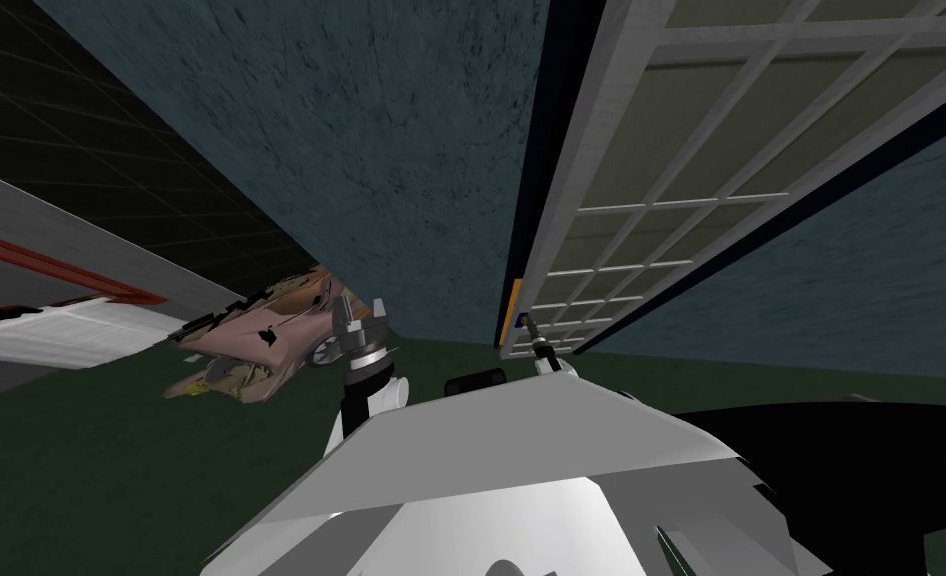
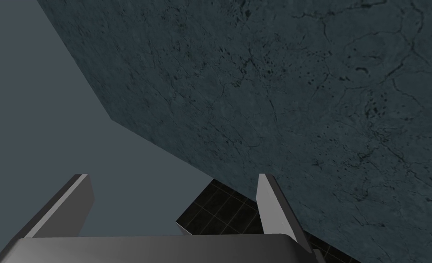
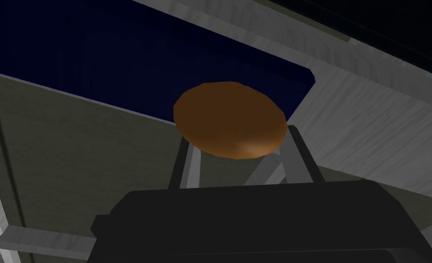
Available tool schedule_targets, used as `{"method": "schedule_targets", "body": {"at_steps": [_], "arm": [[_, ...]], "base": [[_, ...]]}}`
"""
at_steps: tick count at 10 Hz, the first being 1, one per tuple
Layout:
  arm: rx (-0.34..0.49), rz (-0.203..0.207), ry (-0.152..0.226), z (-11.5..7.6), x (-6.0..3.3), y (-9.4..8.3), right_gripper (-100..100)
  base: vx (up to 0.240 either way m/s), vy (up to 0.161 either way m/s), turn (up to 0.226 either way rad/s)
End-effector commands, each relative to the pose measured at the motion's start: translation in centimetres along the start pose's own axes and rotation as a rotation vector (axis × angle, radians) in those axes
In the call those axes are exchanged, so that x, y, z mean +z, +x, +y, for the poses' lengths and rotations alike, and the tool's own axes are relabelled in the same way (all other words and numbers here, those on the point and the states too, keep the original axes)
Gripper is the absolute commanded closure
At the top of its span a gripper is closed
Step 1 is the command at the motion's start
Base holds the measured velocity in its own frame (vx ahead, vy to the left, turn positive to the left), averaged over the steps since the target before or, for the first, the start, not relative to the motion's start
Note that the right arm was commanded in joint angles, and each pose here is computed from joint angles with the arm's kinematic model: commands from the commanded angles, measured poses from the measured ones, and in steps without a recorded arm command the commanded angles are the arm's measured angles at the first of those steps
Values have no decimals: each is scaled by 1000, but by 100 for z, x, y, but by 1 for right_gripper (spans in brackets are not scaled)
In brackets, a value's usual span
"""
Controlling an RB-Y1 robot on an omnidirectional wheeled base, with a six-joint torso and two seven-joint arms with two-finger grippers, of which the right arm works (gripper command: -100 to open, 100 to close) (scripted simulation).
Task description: Pull the door open
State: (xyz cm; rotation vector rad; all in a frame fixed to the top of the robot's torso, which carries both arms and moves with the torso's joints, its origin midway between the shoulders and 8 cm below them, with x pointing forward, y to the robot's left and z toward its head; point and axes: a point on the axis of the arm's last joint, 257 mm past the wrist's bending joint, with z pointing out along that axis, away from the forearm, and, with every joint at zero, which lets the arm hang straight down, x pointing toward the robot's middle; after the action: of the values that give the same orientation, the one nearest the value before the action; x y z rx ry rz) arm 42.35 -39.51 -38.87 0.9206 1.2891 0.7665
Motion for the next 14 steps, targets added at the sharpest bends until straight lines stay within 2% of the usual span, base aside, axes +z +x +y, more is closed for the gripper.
{"method": "schedule_targets", "body": {"at_steps": [1,2,6,9,11,14], "arm": [[65,19,-5,37,-5,154,100],[65,19,-5,37,-5,154,100],[198,10,-2,45,16,163,100],[256,8,-1,47,24,166,100],[336,2,0,52,38,173,100],[401,-1,1,54,45,177,100]], "base": [[-14,-15,47],[-20,-12,30],[-33,-14,40],[-21,-14,26],[-36,-24,48],[-29,-13,26]]}}
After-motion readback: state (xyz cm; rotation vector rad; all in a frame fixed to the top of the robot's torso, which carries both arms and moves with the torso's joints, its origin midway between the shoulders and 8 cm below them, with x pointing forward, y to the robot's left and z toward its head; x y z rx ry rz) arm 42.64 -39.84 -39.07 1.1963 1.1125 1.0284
